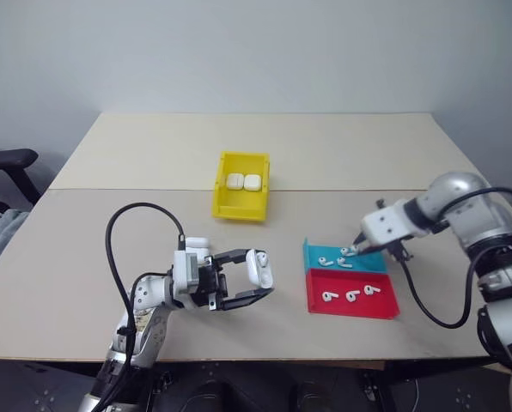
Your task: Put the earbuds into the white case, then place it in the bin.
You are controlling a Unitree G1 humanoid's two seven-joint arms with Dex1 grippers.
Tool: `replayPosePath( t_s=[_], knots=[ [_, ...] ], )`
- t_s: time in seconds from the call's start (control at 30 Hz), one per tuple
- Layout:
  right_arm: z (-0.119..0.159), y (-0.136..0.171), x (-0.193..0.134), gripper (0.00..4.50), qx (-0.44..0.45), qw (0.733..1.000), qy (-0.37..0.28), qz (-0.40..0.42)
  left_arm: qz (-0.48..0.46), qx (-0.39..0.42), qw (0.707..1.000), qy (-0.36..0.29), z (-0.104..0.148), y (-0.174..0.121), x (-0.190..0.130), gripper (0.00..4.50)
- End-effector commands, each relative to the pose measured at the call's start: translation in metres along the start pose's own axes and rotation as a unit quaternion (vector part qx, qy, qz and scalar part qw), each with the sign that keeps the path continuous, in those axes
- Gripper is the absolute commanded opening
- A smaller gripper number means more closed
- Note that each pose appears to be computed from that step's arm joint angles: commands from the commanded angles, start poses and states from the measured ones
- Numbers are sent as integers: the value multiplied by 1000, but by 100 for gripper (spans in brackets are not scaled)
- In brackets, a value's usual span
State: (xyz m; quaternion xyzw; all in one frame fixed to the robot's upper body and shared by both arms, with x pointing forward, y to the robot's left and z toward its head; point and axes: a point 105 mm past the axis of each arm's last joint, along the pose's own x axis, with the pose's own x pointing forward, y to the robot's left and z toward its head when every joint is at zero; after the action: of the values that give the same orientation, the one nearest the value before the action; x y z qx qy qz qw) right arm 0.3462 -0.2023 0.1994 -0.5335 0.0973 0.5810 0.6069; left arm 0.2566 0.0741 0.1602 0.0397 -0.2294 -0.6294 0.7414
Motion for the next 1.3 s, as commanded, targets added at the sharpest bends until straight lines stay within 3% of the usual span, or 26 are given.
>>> replayPosePath(
  t_s=[0.03, 0.23, 0.33, 0.43, 0.7, 0.97, 1.3],
  knots=[
    [52, -7, -44, 67, 26, 984, -150, -87, -4, 8, 999, -43, 19, 4, 13, 282],
    [123, -2, -92, 67, 100, 892, -372, -237, -19, -7, 995, -98, 46, 10, 35, 282],
    [148, 13, -104, 67, 146, 825, -491, -238, -38, -24, 993, -113, 59, 11, 43, 282],
    [160, 27, -99, 67, 179, 793, -538, -223, -68, -28, 992, -104, 65, 8, 50, 282],
    [183, 38, -80, 67, 204, 770, -573, -191, -80, -19, 991, -107, 71, 12, 64, 282],
    [184, 49, -52, 67, 194, 809, -535, -148, -80, -11, 991, -107, 73, 7, 62, 282],
    [182, 52, -35, 67, 185, 825, -516, -139, -74, -7, 992, -100, 71, 6, 62, 282]
  ],
)
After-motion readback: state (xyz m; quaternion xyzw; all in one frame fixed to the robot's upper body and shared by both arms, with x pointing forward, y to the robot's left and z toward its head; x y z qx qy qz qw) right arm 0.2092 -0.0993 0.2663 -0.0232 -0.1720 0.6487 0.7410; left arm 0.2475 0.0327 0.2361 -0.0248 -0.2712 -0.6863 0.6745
